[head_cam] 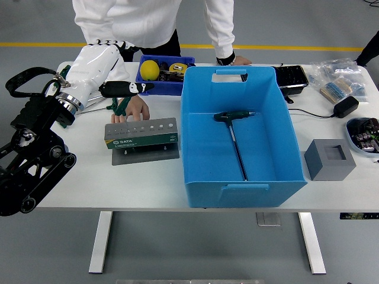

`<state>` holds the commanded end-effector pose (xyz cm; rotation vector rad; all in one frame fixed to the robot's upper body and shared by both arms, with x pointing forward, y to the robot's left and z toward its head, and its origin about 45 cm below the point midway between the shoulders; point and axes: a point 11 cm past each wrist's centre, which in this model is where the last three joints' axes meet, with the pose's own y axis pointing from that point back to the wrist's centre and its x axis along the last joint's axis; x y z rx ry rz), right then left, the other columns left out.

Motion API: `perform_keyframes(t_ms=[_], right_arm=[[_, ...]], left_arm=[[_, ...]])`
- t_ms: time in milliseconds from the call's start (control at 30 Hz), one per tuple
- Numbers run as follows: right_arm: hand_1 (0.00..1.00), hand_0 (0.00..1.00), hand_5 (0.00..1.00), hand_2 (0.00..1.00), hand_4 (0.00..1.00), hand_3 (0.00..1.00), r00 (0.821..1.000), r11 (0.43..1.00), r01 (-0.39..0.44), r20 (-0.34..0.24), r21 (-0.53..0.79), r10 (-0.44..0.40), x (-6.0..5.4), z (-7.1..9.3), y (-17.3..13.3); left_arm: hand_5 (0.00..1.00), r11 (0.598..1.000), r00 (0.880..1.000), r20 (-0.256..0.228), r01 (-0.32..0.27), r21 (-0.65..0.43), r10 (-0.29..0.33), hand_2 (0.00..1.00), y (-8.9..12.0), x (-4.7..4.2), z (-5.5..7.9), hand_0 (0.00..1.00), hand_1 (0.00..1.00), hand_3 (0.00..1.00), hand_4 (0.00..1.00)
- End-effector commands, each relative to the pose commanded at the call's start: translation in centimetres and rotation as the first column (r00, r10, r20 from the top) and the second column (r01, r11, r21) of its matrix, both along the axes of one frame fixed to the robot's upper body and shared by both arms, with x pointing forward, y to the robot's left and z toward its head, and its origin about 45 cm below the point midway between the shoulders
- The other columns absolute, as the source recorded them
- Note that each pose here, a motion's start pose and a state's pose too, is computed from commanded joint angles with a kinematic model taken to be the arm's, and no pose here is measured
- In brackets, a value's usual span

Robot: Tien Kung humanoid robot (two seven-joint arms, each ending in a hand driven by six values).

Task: Lift tool from toolbox,place it in box,lift tool from toolbox,place it in box

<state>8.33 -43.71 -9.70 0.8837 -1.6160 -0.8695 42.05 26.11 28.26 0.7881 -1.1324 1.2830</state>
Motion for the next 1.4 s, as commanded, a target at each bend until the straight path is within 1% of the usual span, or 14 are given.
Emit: perform_keyframes(t_ms=[167,200,233,300,367,400,533,600,733,800,967,1067,1200,1400], right_arm=[[0.653,0.662,0.763,0.724,0.817,0.567,1.0,1.0,0.008,0.0,0.001,-0.008,-0.2,-0.1,0.0],[0.652,0.662,0.76,0.724,0.815,0.568,1.0,1.0,0.007,0.0,0.001,-0.007,-0.2,-0.1,0.1],[0.652,0.662,0.76,0.724,0.815,0.568,1.0,1.0,0.006,-0.001,0.001,-0.006,-0.2,-0.1,0.1],[0.652,0.662,0.76,0.724,0.815,0.568,1.0,1.0,0.007,-0.002,0.003,-0.007,-0.3,-0.1,0.2],[0.652,0.662,0.76,0.724,0.815,0.568,1.0,1.0,0.012,-0.001,0.005,-0.012,-0.5,-0.2,0.2],[0.651,0.656,0.758,0.722,0.814,0.567,1.0,1.0,0.018,0.0,0.006,-0.018,-0.6,-0.2,0.3],[0.651,0.656,0.758,0.722,0.814,0.567,1.0,1.0,0.02,-0.001,0.006,-0.02,-0.7,-0.3,0.3],[0.651,0.659,0.755,0.722,0.813,0.567,1.0,1.0,0.017,-0.003,0.006,-0.016,-0.7,-0.2,0.3],[0.651,0.659,0.755,0.722,0.813,0.567,1.0,1.0,0.019,-0.005,0.008,-0.019,-0.8,-0.3,0.4],[0.65,0.657,0.755,0.723,0.812,0.566,1.0,1.0,0.016,-0.006,0.008,-0.016,-0.8,-0.3,0.4],[0.65,0.657,0.755,0.723,0.812,0.566,1.0,1.0,0.015,-0.008,0.008,-0.015,-0.8,-0.3,0.4],[0.651,0.657,0.754,0.722,0.812,0.565,1.0,1.0,0.014,-0.008,0.008,-0.014,-0.7,-0.3,0.4],[0.65,0.658,0.753,0.723,0.812,0.564,1.0,1.0,0.014,-0.006,0.009,-0.014,-0.6,-0.3,0.4],[0.651,0.658,0.753,0.723,0.812,0.563,1.0,1.0,0.013,-0.004,0.008,-0.013,-0.5,-0.2,0.4]], left_arm=[[0.762,0.997,0.997,-0.056,-0.064,-0.05,0.061,0.767,1.4,-0.48,-2.0,0.794,0.761,0.761,0.998],[0.767,0.995,0.995,-0.061,-0.079,-0.064,0.075,0.731,1.6,-0.58,-2.1,0.617,0.673,0.762,0.998],[0.767,0.991,0.993,-0.067,-0.099,-0.088,0.093,0.731,1.9,-0.71,-2.3,0.617,0.673,0.762,0.998],[0.767,0.954,0.978,-0.093,-0.205,-0.22,0.188,0.731,3.2,-1.48,-3.3,0.617,0.673,0.762,0.998],[0.767,0.893,0.95,-0.134,-0.312,-0.326,0.283,0.731,4.3,-2.33,-4.5,0.617,0.673,0.762,0.998],[0.874,0.849,0.929,-0.172,-0.369,-0.379,0.327,0.561,4.7,-2.93,-5.4,0.338,0.41,0.78,0.998],[0.874,0.626,0.84,-0.302,-0.539,-0.563,0.451,0.561,6.1,-5.08,-8.1,0.338,0.41,0.78,0.998],[0.922,0.525,0.807,-0.348,-0.579,-0.623,0.477,0.519,6.7,-5.86,-8.8,0.292,0.347,0.771,0.948],[0.922,0.403,0.781,-0.462,-0.616,-0.677,0.42,0.519,6.4,-6.92,-10.7,0.292,0.347,0.771,0.948],[0.996,0.356,0.78,-0.498,-0.62,-0.699,0.379,0.583,6.0,-7.28,-11.3,0.298,0.365,0.775,0.924],[0.996,0.233,0.78,-0.568,-0.622,-0.747,0.262,0.583,4.4,-7.66,-12.1,0.298,0.365,0.775,0.924],[0.998,0.159,0.772,-0.609,-0.635,-0.756,0.182,0.619,3.1,-7.73,-12.8,0.303,0.389,0.777,0.919],[0.998,0.059,0.748,-0.66,-0.663,-0.746,0.074,0.66,1.4,-7.82,-13.8,0.323,0.436,0.793,0.931],[0.998,-0.053,0.68,-0.723,-0.732,-0.679,-0.119,0.662,-2.0,-7.9,-15.6,0.329,0.455,0.808,0.937]])
